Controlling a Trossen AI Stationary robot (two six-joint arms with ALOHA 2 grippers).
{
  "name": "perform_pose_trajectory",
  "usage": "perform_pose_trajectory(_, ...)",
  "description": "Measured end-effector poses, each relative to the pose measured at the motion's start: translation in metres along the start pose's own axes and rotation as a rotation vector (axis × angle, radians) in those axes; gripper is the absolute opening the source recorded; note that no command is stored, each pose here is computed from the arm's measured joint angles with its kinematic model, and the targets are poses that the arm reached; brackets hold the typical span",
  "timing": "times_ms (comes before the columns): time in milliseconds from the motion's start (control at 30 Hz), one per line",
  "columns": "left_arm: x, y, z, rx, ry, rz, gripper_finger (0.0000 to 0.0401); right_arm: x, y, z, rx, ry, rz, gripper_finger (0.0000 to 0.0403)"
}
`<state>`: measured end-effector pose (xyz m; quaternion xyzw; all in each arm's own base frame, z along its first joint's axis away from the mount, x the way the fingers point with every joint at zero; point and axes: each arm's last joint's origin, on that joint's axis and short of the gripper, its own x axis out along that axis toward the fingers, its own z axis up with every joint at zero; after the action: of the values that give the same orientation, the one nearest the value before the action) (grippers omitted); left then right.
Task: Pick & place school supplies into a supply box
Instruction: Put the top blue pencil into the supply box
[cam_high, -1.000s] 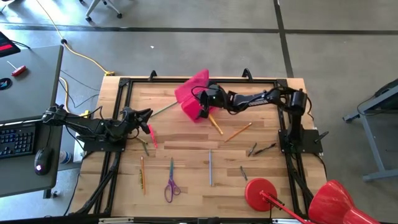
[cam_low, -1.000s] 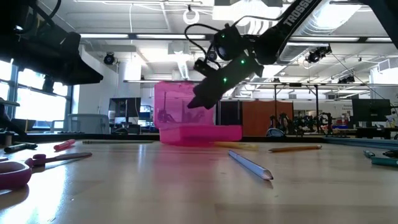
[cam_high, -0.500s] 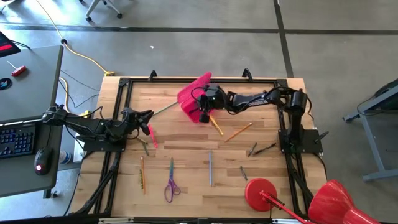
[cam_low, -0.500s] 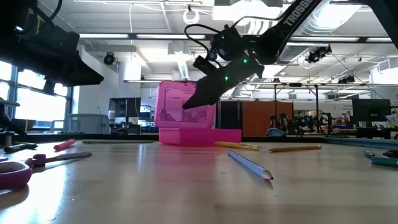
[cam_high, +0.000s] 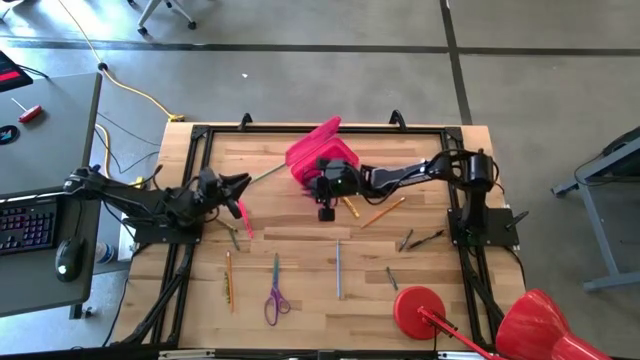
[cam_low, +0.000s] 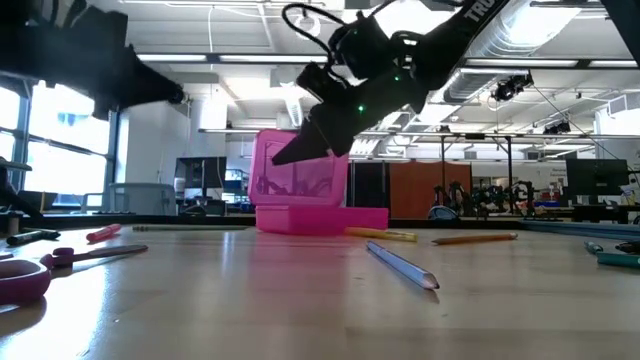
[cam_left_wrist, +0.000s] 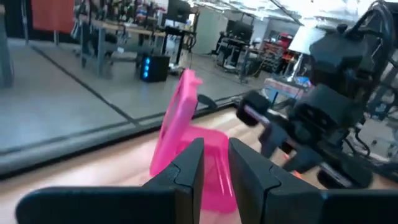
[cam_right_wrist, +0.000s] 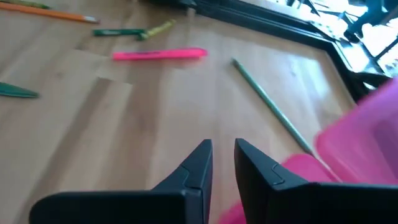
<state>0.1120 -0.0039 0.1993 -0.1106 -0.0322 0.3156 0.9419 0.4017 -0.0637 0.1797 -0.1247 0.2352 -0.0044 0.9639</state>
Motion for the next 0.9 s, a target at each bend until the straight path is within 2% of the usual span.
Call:
perform_pose_trajectory(267,-0.01,-0.003,0.062,0.187,0.122,0.028,0.0104,0.001,0.027,0.008,-0.038,-0.001,0.007,0.0051)
perform_pose_trajectory(400,-0.01,-0.005,0.076,0.243,0.167,0.057,0.0104,0.001,0.033,0.011,-0.05,-0.001,-0.016,0.0053)
perform_pose_trajectory(533,0.0,-0.008,0.065,0.279,0.248,0.115,0.0104,0.001,0.036,0.013,-0.044,-0.015,-0.015,0.0051)
perform_pose_trajectory(767,0.027,0.008,0.027,0.249,0.655,0.28,0.0104,0.001,0.038,0.016,0.0,-0.045,-0.014,0.0053)
perform_pose_trajectory(900,0.046,0.021,0.015,0.204,0.829,0.306,0.0104,0.001,0.038,0.017,0.001,-0.053,-0.016,0.0051)
